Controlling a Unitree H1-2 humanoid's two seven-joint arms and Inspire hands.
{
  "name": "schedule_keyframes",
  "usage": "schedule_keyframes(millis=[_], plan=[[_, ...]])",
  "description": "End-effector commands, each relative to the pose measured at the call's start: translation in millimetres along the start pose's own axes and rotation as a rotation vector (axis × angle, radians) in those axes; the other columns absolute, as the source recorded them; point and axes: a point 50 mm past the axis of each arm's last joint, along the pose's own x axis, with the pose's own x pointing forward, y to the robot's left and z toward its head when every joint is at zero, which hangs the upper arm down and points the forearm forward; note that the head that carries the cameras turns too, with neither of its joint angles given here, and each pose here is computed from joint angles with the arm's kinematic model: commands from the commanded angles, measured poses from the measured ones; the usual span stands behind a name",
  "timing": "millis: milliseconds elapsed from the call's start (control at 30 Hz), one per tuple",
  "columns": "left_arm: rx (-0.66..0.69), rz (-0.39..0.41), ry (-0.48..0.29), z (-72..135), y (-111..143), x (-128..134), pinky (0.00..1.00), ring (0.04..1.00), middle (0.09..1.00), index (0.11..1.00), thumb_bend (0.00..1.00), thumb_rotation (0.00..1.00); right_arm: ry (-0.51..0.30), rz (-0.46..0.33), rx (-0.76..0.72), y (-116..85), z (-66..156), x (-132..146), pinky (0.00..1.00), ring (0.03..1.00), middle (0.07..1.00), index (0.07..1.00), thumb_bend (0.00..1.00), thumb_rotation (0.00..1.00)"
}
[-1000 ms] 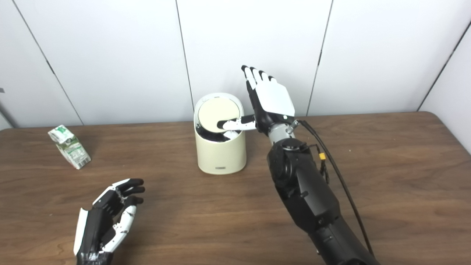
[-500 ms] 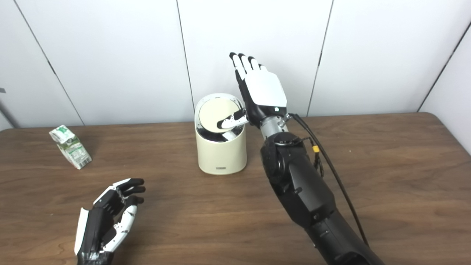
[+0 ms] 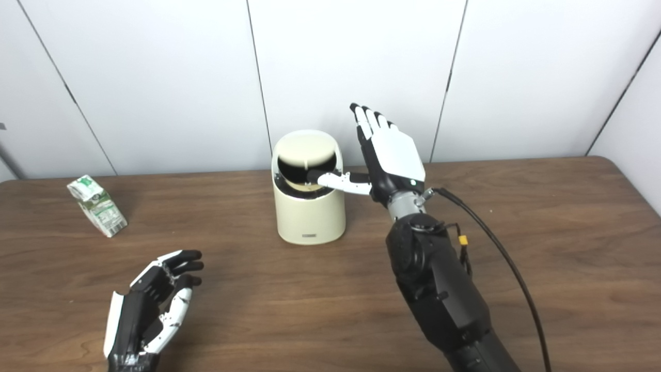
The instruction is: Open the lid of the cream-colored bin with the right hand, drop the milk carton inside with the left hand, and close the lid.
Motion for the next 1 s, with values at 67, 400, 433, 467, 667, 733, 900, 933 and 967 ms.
schedule_keyframes(millis=[67, 400, 433, 467, 667, 733, 900, 933, 967], plan=[[0.009, 0.004, -0.009, -0.3, -0.4, -3.6, 0.59, 0.688, 0.729, 0.717, 0.23, 0.36, -0.085, -0.085, 0.126, -20.2, 6.1, -12.2, 0.97, 1.0, 1.0, 1.0, 0.9, 0.84], [0.016, 0.0, -0.008, -1.5, 1.2, -3.5, 0.6, 0.693, 0.733, 0.719, 0.22, 0.36, -0.136, -0.133, 0.276, -10.3, -7.4, -94.4, 0.78, 0.925, 0.931, 0.915, 0.22, 0.64], [0.017, -0.001, -0.007, -1.3, 1.7, -3.6, 0.6, 0.693, 0.733, 0.72, 0.22, 0.37, -0.131, -0.144, 0.298, -8.5, -9.5, -102.4, 0.76, 0.905, 0.91, 0.892, 0.19, 0.61], [0.017, -0.001, -0.007, -1.0, 2.1, -3.8, 0.6, 0.693, 0.733, 0.72, 0.22, 0.38, -0.123, -0.154, 0.327, -6.3, -12.0, -110.9, 0.75, 0.888, 0.892, 0.873, 0.17, 0.55], [0.017, 0.003, -0.003, 0.8, 6.3, -5.5, 0.59, 0.692, 0.733, 0.721, 0.22, 0.36, -0.078, -0.211, 0.376, 1.5, -21.0, -144.7, 0.64, 0.761, 0.782, 0.765, 0.22, 0.31], [0.022, 0.002, 0.001, 1.6, 7.4, -6.2, 0.59, 0.69, 0.732, 0.72, 0.22, 0.34, -0.08, -0.231, 0.387, 3.5, -25.5, -155.1, 0.52, 0.677, 0.722, 0.706, 0.24, 0.23], [0.024, 0.004, 0.006, 3.2, 9.8, -7.2, 0.6, 0.682, 0.725, 0.716, 0.23, 0.31, -0.063, -0.218, 0.406, 9.0, -31.3, -174.8, 0.46, 0.62, 0.693, 0.679, 0.23, 0.22], [0.022, 0.005, 0.006, 3.3, 10.5, -7.4, 0.6, 0.681, 0.723, 0.716, 0.22, 0.31, -0.048, -0.208, 0.411, 10.7, -32.3, -178.9, 0.49, 0.642, 0.698, 0.685, 0.22, 0.26], [0.022, 0.005, 0.005, 3.7, 11.6, -7.6, 0.6, 0.682, 0.724, 0.716, 0.22, 0.32, -0.032, -0.201, 0.416, 12.9, -33.0, -182.4, 0.52, 0.658, 0.704, 0.692, 0.22, 0.28]])
